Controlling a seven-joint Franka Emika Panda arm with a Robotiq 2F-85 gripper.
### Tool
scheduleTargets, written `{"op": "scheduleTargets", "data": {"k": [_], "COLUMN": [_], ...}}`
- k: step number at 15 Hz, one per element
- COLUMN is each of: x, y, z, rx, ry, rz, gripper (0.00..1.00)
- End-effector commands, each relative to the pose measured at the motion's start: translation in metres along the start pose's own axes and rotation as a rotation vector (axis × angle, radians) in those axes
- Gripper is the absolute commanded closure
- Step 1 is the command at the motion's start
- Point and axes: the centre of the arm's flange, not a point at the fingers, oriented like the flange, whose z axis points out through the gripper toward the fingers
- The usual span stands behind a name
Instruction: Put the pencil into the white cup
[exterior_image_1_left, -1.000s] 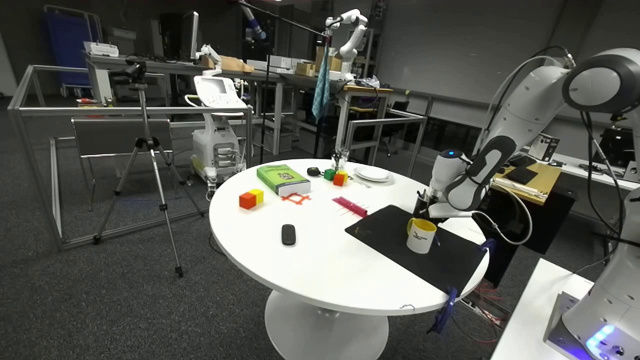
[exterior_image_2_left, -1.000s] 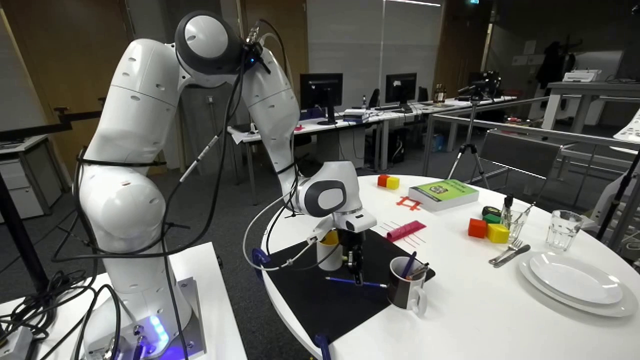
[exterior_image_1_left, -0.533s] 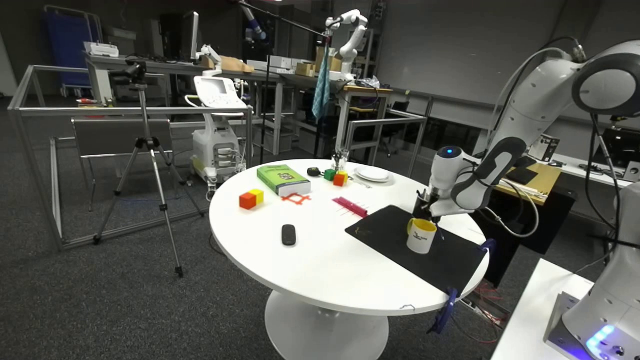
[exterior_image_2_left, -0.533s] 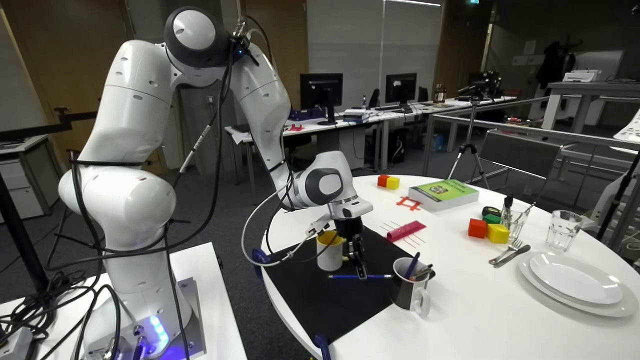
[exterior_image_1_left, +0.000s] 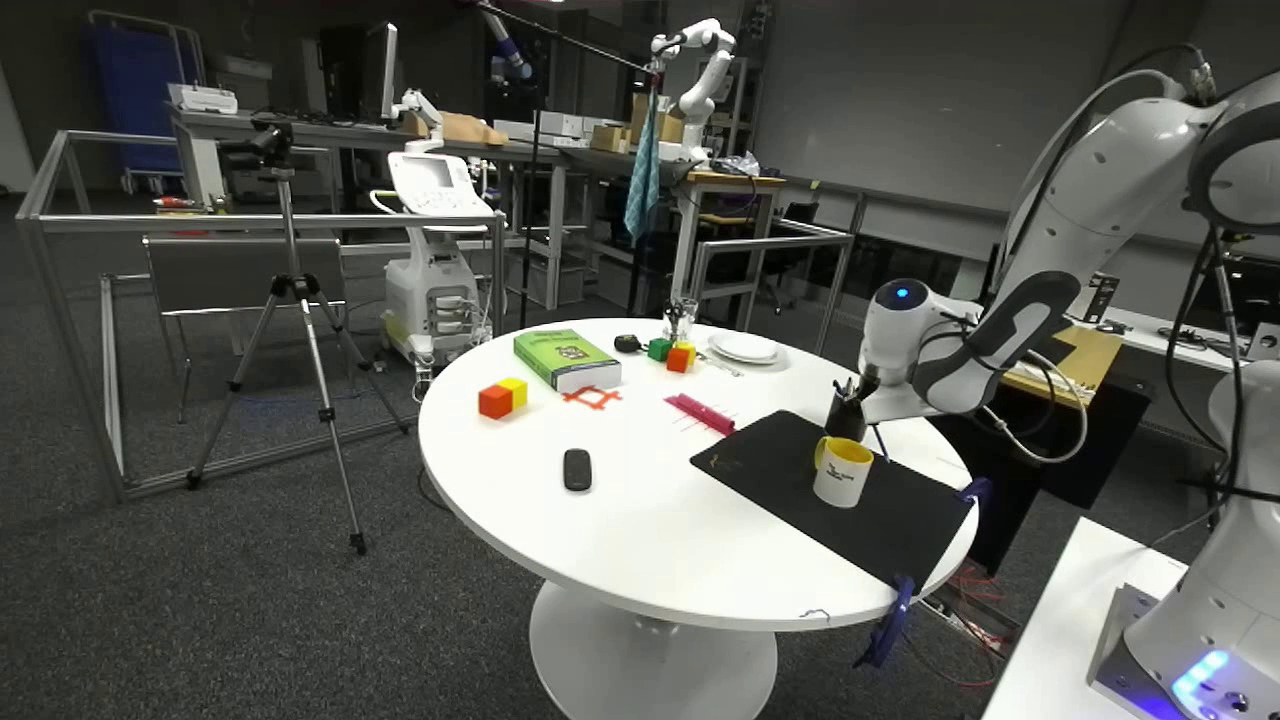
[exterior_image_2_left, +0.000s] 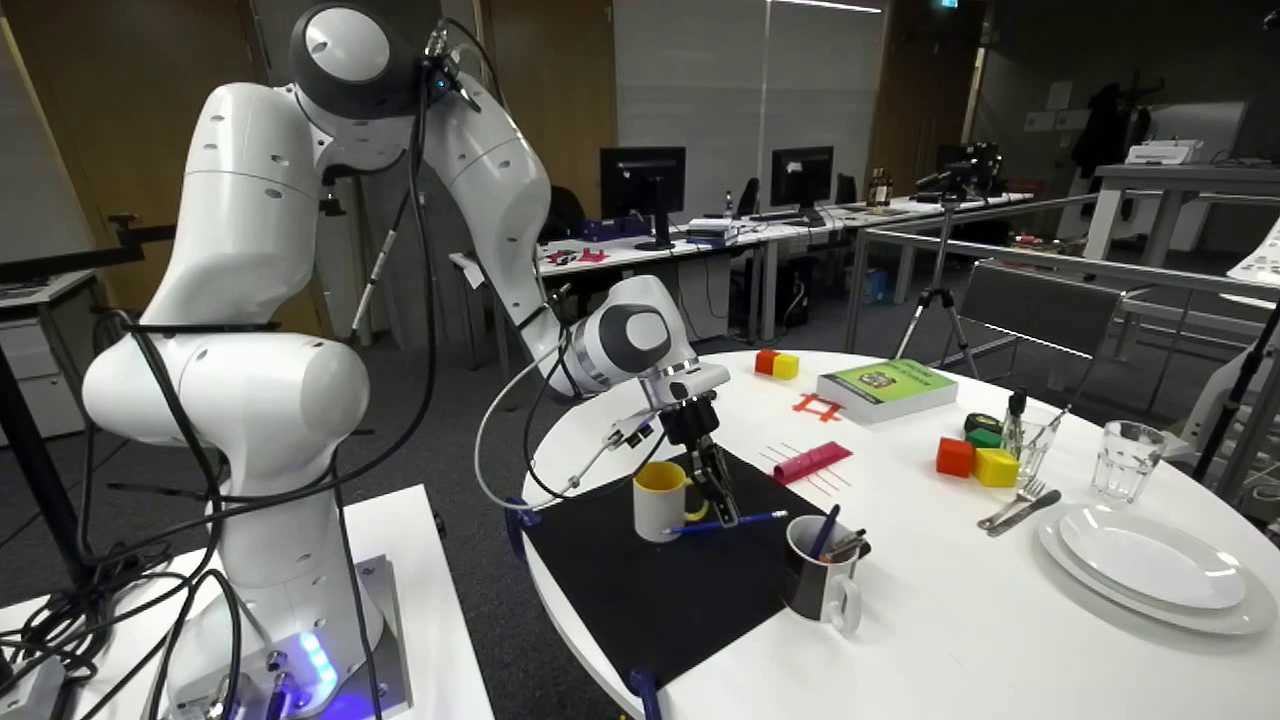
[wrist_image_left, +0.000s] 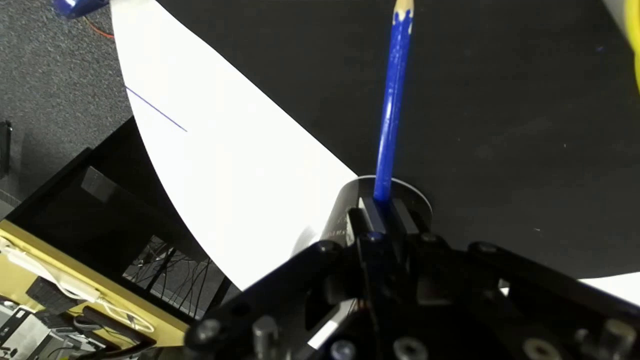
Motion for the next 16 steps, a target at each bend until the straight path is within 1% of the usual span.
{"op": "scheduleTargets", "data": {"k": [1, 5, 8, 11, 16], "x": [-0.007, -0.004, -0.002, -0.005, -0.016], "y": [0.019, 0.027, 0.028, 0.015, -0.017], "z": [-0.03, -0.048, -0.06, -0.069, -0.079], "rx": [-0.009, -0.01, 0.008, 0.036, 0.059], "ry": [0.035, 0.081, 0.112, 0.128, 0.168], "rz": [0.025, 0.044, 0.082, 0.113, 0.134], "gripper": [0.98, 0.98, 0.98, 0.98, 0.98]}}
